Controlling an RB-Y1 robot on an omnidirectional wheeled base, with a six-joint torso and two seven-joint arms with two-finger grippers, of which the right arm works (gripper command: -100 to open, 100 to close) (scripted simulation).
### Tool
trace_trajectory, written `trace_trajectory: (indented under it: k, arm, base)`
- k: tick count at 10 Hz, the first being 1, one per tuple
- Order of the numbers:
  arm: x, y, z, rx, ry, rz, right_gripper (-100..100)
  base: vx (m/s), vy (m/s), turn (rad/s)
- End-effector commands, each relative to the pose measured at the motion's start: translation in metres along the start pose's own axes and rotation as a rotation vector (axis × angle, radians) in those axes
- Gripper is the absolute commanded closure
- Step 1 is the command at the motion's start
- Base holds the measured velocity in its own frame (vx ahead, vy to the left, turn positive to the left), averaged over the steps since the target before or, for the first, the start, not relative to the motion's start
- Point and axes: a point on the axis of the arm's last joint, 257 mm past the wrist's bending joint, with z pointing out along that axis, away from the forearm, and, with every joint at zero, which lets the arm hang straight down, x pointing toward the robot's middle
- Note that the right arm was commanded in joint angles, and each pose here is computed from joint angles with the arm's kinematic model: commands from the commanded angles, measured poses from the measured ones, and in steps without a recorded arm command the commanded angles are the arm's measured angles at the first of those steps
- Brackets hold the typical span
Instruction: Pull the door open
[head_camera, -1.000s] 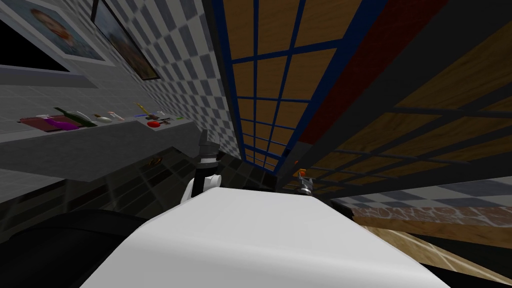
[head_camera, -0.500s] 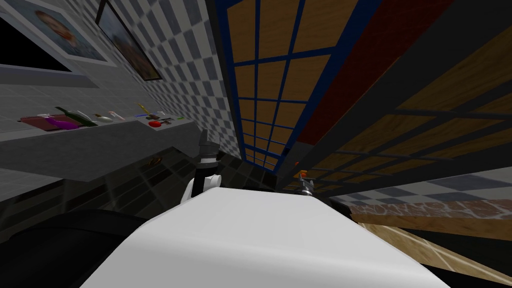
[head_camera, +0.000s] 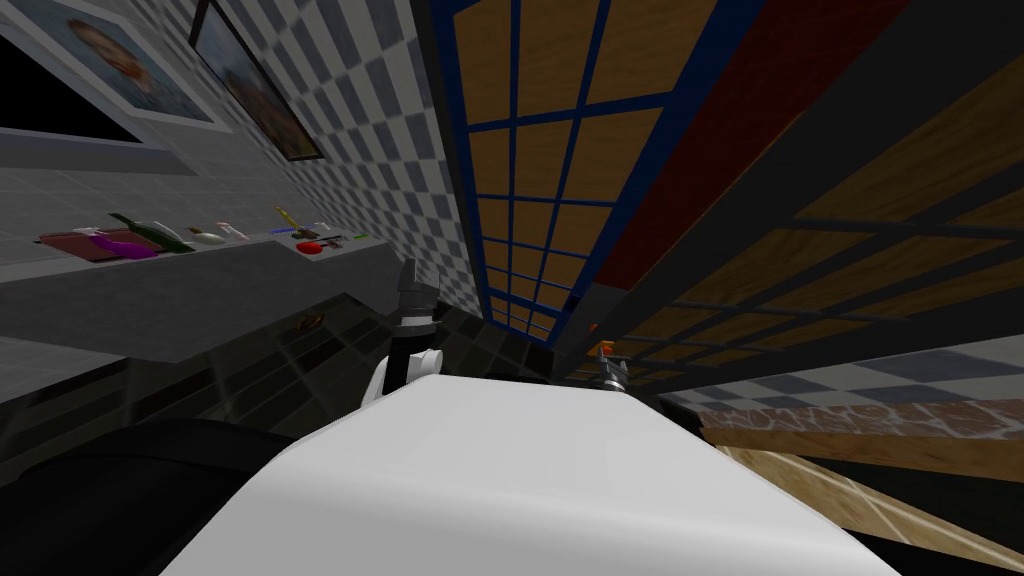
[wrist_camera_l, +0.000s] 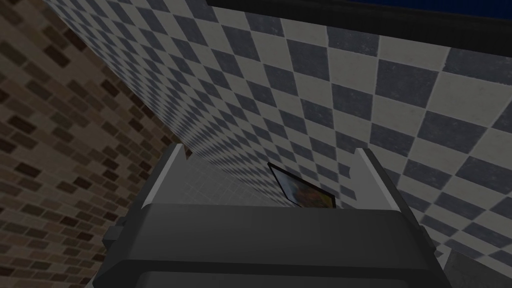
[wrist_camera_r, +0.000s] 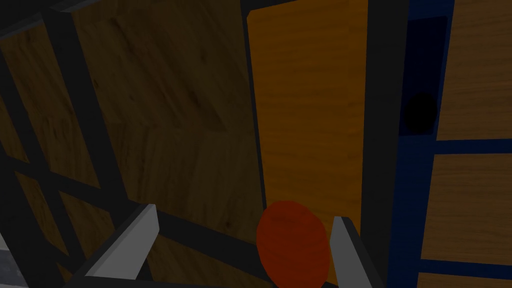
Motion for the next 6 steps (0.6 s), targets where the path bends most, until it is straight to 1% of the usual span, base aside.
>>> trace_trajectory:
  k: [1,2,3,4,6]
  arm:
    - [-0.004,-0.026,-0.001,0.045,0.009,-0.016,100]
    - [-0.003,0.001,0.0004,-0.001,-0.004,0.037,100]
    - [-0.003,0.001,0.0007,-0.001,-0.005,0.049,100]
    - [-0.005,0.001,0.0015,-0.003,-0.008,0.085,100]
    - [-0.007,0.0,0.0024,-0.005,-0.012,0.133,100]
  base:
    - [0.0,0.0,0.0]
    - [-0.02,0.027,0.08]
    - [-0.028,0.017,0.069]
    - [-0.033,-0.01,0.059]
    - [-0.036,-0.031,0.057]
